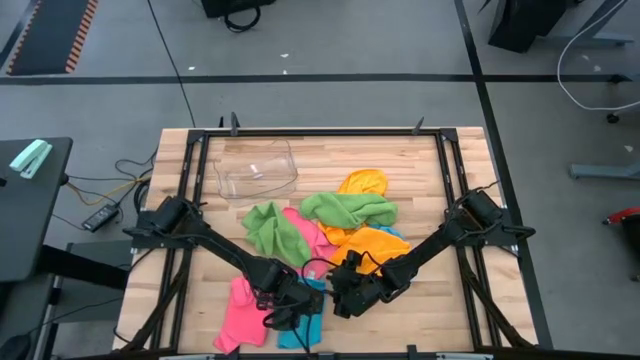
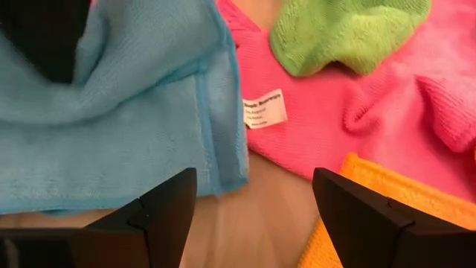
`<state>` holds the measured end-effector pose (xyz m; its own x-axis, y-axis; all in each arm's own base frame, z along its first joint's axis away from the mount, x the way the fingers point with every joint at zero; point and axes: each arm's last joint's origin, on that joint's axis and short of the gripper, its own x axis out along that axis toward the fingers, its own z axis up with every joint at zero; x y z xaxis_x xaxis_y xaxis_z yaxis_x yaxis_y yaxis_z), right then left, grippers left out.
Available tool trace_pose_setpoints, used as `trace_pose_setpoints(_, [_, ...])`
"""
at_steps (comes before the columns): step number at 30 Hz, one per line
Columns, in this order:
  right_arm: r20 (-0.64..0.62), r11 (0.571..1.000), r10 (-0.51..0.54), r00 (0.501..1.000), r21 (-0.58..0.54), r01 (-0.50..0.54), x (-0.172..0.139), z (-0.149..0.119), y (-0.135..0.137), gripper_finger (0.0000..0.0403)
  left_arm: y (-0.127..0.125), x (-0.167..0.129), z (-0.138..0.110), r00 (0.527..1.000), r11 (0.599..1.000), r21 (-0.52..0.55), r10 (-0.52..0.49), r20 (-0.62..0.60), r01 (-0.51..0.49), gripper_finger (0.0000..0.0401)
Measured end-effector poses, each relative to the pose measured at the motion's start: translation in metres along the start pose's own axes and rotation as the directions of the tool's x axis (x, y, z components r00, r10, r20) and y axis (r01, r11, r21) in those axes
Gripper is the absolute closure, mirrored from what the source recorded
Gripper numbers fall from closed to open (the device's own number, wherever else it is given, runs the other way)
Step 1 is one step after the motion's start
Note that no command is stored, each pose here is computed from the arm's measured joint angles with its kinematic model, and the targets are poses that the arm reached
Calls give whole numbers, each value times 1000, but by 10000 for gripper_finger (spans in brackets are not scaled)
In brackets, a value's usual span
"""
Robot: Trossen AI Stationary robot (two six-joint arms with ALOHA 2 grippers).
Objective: Fold microfiber towels
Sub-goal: Fold the left blue microfiber towel
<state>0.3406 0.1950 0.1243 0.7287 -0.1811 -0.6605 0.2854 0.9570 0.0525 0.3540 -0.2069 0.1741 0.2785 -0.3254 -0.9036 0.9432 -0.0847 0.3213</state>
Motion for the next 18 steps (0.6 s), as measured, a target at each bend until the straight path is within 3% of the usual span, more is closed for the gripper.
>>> trace_pose_setpoints(5, [-11, 999, -5, 1000, 33, 5, -1, -2, 0, 126, -4, 10, -3, 999, 999, -9, -41, -19, 41, 390])
trace_pose_setpoints(13, [1, 1000, 7, 1000, 23, -7, -7, -8, 8, 126, -19, 0, 16, 991, 978, -172, -128, -41, 119, 365])
trace_pose_setpoints(18, [11, 1000, 10, 1000, 15, -10, -7, -6, 8, 126, -34, -4, 29, 969, 932, -301, -233, -78, 200, 374])
